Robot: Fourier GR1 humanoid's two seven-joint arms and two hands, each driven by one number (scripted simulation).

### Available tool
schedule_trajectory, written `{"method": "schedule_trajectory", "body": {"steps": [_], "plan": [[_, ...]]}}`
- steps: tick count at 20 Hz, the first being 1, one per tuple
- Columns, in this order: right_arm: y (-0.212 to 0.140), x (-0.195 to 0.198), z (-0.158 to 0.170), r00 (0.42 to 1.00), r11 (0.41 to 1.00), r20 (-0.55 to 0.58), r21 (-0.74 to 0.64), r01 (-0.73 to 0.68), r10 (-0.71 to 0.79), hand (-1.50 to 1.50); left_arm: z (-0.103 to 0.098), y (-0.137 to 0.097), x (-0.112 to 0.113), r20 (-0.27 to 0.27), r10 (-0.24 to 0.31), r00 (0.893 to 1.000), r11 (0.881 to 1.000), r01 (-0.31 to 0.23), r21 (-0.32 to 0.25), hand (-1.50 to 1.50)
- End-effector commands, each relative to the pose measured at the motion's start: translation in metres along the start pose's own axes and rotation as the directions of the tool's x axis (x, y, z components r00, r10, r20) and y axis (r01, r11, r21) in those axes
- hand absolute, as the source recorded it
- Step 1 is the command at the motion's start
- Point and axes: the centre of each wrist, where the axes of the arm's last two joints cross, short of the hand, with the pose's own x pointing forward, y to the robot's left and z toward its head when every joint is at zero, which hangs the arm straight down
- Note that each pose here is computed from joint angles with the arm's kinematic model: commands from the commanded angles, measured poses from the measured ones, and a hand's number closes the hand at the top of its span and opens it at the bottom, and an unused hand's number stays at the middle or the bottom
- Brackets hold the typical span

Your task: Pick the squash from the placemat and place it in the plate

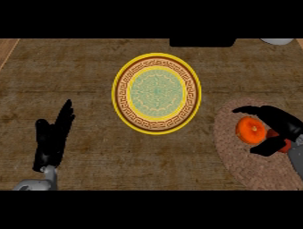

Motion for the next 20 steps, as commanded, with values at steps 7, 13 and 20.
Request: {"method": "schedule_trajectory", "body": {"steps": [7,13,20], "plan": [[0.007,-0.009,-0.004,0.994,0.992,0.059,-0.085,-0.088,0.093,1.5,-0.002,0.006,-0.004,-0.007,-0.015,1.0,1.0,0.015,0.005,0.0],[-0.015,-0.016,-0.01,0.995,0.945,-0.017,-0.311,-0.1,0.099,1.5,0.003,-0.008,0.006,-0.003,-0.011,1.0,1.0,0.011,-0.004,0.0],[0.018,0.179,-0.089,0.996,0.873,-0.085,-0.486,-0.034,-0.009,1.5,-0.005,-0.016,0.011,0.022,-0.033,0.999,0.997,0.035,-0.066,0.0]]}}
